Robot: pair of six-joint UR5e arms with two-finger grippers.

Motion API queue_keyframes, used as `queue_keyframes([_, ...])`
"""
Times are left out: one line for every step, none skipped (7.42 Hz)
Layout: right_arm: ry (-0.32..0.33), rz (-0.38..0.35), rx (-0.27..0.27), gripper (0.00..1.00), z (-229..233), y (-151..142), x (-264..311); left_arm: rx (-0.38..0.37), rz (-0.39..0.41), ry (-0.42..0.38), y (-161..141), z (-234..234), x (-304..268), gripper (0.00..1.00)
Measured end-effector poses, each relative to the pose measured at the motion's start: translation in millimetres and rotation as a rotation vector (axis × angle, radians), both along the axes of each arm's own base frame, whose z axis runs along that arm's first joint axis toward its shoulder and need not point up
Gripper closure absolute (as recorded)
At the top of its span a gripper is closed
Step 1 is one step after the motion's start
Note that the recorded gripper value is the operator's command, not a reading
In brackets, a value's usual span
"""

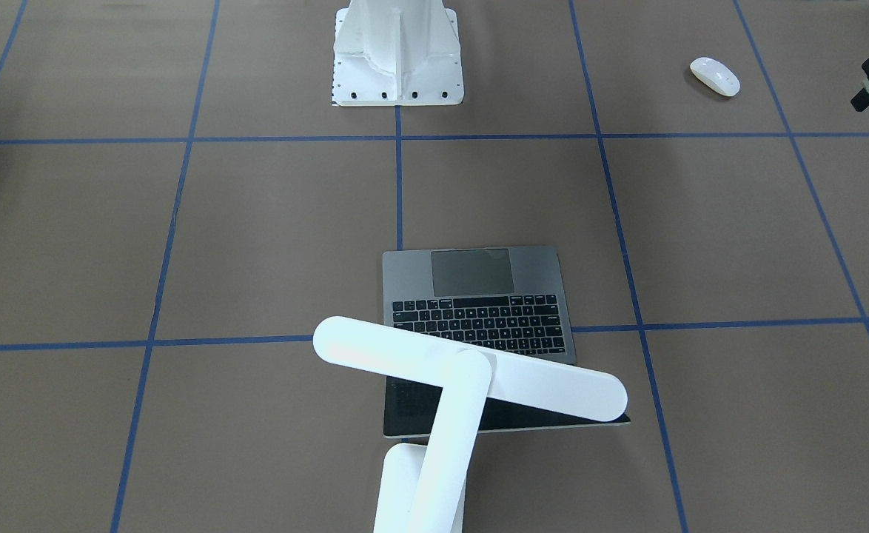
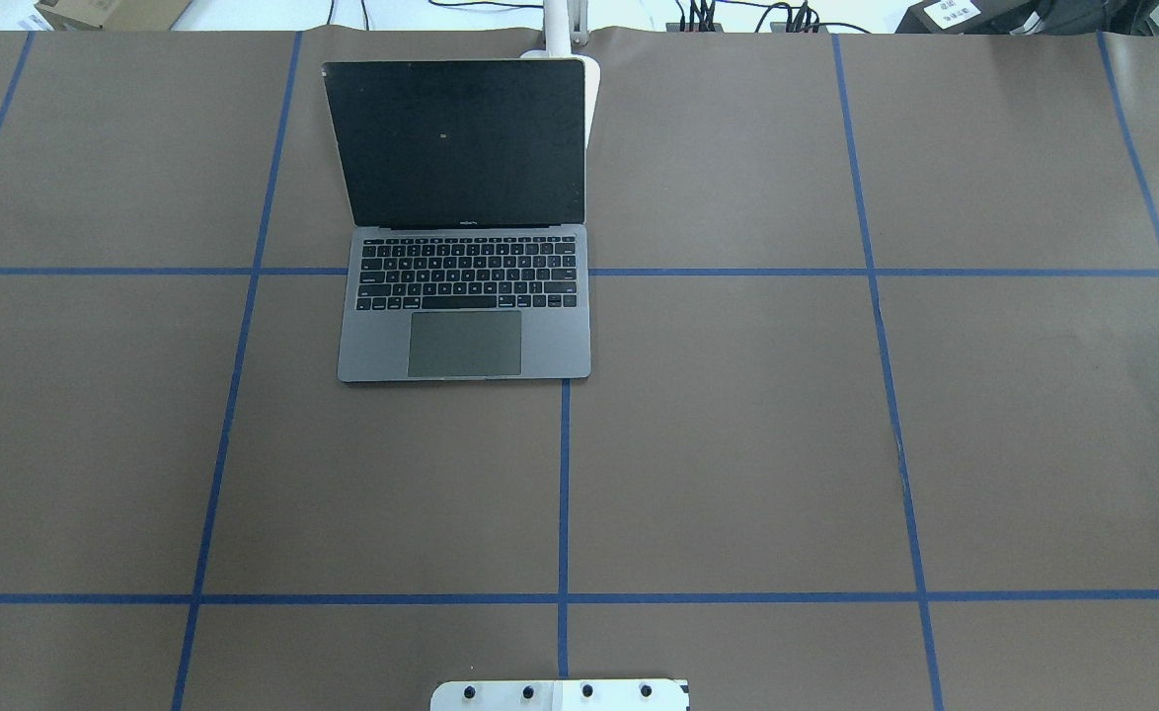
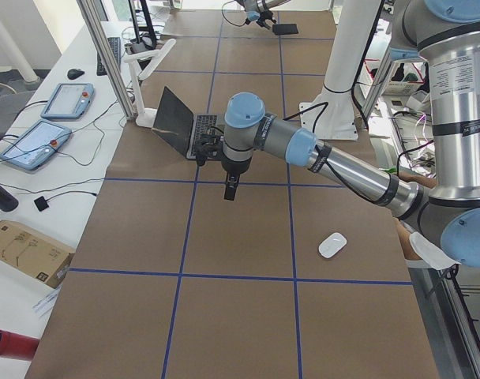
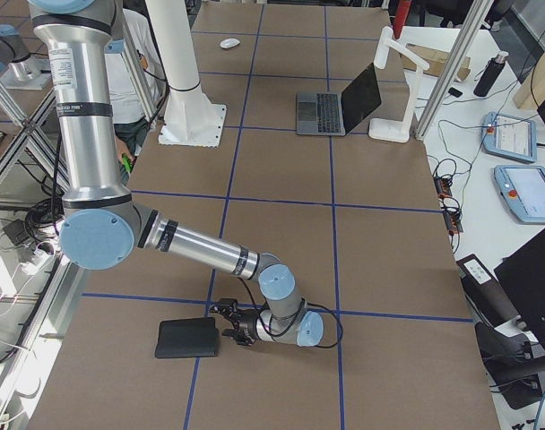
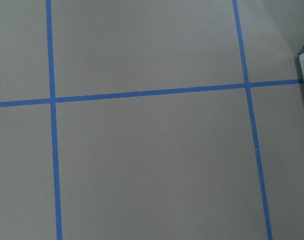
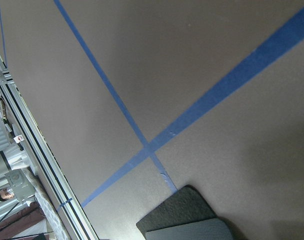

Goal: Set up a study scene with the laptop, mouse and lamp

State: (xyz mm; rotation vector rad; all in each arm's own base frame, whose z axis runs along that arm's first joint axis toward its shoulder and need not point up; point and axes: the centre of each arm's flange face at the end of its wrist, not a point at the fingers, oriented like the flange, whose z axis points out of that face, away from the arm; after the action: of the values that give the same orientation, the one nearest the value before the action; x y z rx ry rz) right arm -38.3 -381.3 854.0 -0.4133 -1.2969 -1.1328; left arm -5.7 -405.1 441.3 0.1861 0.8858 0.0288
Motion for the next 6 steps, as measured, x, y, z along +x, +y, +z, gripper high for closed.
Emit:
queue_keyframes([-0.001, -0.001, 0.005, 0.11, -0.7, -1.6, -0.5, 0.0, 0.0, 0.0, 0.1, -0.1, 0.0, 0.0])
queue_keyframes([-0.003, -0.003, 0.009, 0.11, -1.4, -2.8, -0.8, 0.0, 0.0, 0.0, 0.2, -0.3, 0.0, 0.0])
queue_keyframes([-0.005, -0.004, 0.013, 0.11, -1.6, -3.4, -0.1, 0.001, 0.0, 0.0, 0.3, -0.6, 0.0, 0.0])
queue_keyframes([-0.008, -0.003, 0.031, 0.11, -1.1, -5.0, 2.1, 0.001, 0.0, 0.001, 0.4, -0.7, 0.0, 0.0])
queue_keyframes([-0.011, -0.004, 0.058, 0.11, 0.6, -6.8, 5.6, 0.002, 0.0, 0.002, 0.6, -1.3, 0.0, 0.0])
queue_keyframes([-0.01, -0.005, 0.073, 0.1, 2.5, -6.5, 8.2, 0.001, -0.002, 0.002, 0.9, -1.9, 0.0, 0.0])
